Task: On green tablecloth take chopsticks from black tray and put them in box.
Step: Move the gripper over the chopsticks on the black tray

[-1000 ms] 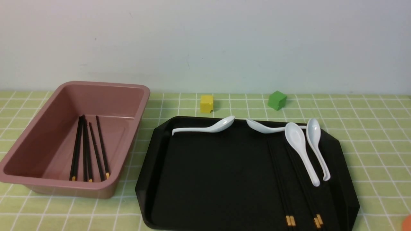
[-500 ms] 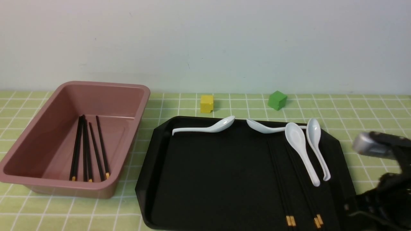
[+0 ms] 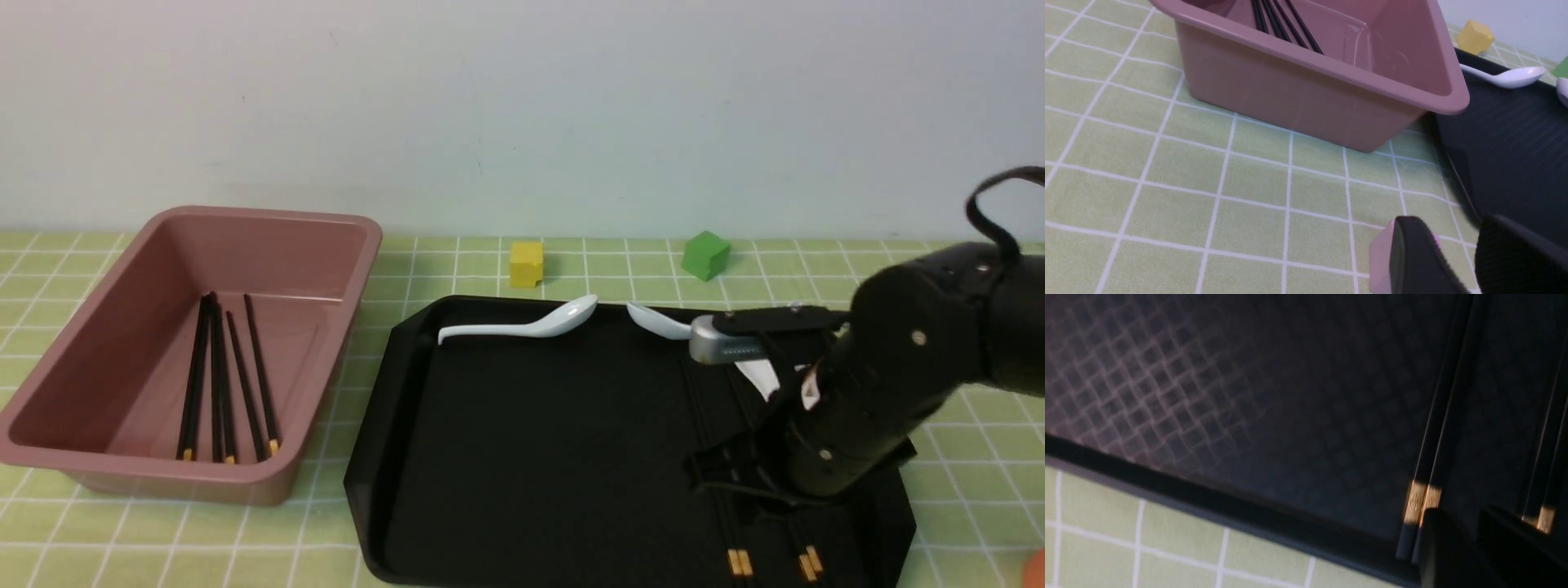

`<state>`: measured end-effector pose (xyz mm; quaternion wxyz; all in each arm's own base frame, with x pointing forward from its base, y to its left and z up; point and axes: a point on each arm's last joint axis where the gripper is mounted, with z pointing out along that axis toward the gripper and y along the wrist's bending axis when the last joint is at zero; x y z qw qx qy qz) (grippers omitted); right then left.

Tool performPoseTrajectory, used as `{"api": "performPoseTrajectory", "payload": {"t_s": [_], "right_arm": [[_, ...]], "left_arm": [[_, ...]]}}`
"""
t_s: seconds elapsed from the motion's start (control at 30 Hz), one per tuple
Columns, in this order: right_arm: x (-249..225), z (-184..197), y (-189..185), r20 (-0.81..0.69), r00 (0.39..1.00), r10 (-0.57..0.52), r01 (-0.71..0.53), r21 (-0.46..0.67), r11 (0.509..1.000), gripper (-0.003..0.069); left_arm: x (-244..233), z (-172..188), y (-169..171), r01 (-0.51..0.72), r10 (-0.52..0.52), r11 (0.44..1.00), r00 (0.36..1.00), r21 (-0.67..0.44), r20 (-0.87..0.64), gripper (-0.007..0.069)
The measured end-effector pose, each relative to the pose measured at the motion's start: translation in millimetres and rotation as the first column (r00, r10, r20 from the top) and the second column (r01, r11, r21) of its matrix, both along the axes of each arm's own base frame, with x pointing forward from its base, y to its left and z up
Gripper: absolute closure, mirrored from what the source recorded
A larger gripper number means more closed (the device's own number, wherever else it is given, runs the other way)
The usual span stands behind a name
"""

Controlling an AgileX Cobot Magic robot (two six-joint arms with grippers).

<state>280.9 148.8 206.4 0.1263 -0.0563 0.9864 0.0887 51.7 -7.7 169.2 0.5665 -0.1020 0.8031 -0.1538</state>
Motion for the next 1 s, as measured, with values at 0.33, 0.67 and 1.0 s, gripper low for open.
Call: {"api": "performPoseTrajectory", "payload": {"t_s": [0.33,0.67,1.0], "right_arm": [[23,-42,8,-0.06,0.998,0.005,-0.01,-0.072,0.997,0.031],[26,-60,9,-0.107,0.994,0.019,-0.032,-0.118,0.993,0.0449],[16,-30,6,-0.1,0.995,0.005,-0.014,-0.086,0.996,0.0521]], "left_arm": [[0,0,0,0.0,0.0,1.0,1.0,0.0,0.0,0.0387],[0,0,0,0.0,0.0,1.0,1.0,0.0,0.0,0.0387],[0,0,0,0.0,0.0,1.0,1.0,0.0,0.0,0.0387]]}}
